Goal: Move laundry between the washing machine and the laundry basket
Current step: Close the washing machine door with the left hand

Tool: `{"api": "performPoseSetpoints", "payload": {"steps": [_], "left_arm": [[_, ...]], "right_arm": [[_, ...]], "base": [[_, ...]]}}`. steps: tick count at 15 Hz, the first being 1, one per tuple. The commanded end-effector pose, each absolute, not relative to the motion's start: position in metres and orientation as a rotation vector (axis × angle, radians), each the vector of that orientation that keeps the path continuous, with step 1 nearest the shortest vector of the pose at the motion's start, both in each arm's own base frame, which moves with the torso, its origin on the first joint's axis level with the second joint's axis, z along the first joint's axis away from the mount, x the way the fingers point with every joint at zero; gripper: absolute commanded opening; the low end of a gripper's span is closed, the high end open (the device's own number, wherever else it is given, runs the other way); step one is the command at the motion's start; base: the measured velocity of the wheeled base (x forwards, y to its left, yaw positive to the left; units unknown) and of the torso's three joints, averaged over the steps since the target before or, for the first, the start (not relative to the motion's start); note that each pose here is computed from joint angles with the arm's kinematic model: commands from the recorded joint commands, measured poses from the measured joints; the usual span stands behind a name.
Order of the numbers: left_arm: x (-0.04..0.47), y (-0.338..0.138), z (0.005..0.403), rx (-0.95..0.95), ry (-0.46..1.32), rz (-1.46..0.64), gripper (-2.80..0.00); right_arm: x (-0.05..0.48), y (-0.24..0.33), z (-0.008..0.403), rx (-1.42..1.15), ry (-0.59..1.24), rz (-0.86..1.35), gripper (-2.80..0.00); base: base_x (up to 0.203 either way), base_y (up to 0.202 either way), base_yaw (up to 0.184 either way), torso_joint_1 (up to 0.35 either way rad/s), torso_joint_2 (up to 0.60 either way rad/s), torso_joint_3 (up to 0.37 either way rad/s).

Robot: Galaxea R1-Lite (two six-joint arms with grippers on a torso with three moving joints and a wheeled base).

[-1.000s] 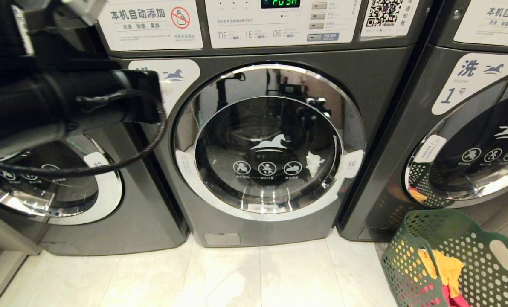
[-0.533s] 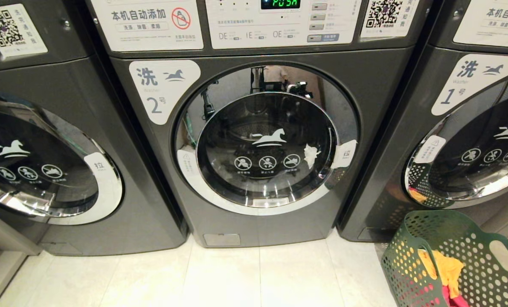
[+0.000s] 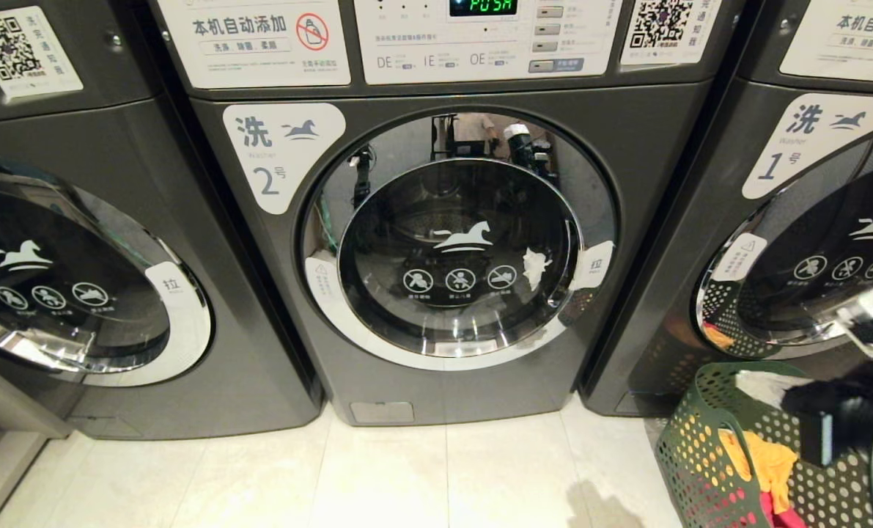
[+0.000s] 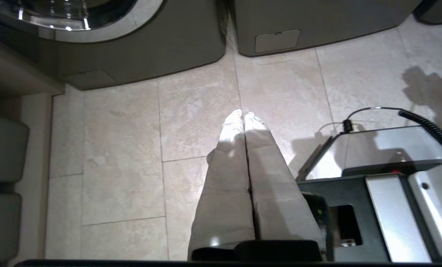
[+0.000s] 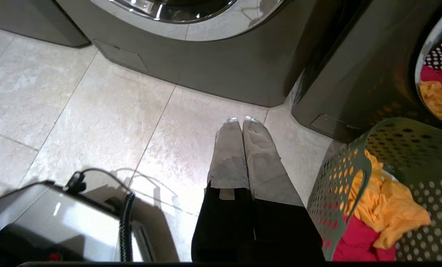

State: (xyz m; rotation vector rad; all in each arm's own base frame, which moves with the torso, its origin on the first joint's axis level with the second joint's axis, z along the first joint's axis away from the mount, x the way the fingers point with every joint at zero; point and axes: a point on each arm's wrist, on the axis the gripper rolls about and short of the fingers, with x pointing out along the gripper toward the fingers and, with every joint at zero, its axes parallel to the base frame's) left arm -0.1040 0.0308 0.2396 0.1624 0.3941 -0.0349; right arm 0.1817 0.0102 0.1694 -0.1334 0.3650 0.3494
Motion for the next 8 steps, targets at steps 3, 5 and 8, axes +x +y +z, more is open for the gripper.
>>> {"api": "performPoseSetpoints", "payload": {"steps": [3, 5, 8], "left_arm": [[-0.117, 0.022, 0.223, 0.087, 0.355, -0.015, -2.8], [-0.106, 0.021, 0.223, 0.081, 0.313, 0.012, -2.8], [-0.084, 0.016, 0.22, 0.074, 0.238, 0.118, -2.8]], "right_arm": [[0.264, 0.012, 0.115, -0.132, 0.375, 0.346, -2.8], [0.294, 0.014, 0.099, -0.139, 0.312, 0.344, -2.8], [0.335, 0.02, 0.097, -0.154, 0.164, 0.354, -2.8]], "base": [[0.0, 0.0, 0.0, 0.0, 0.0, 0.0], [0.0, 0.0, 0.0, 0.0, 0.0, 0.0], [0.0, 0.0, 0.0, 0.0, 0.0, 0.0]]}}
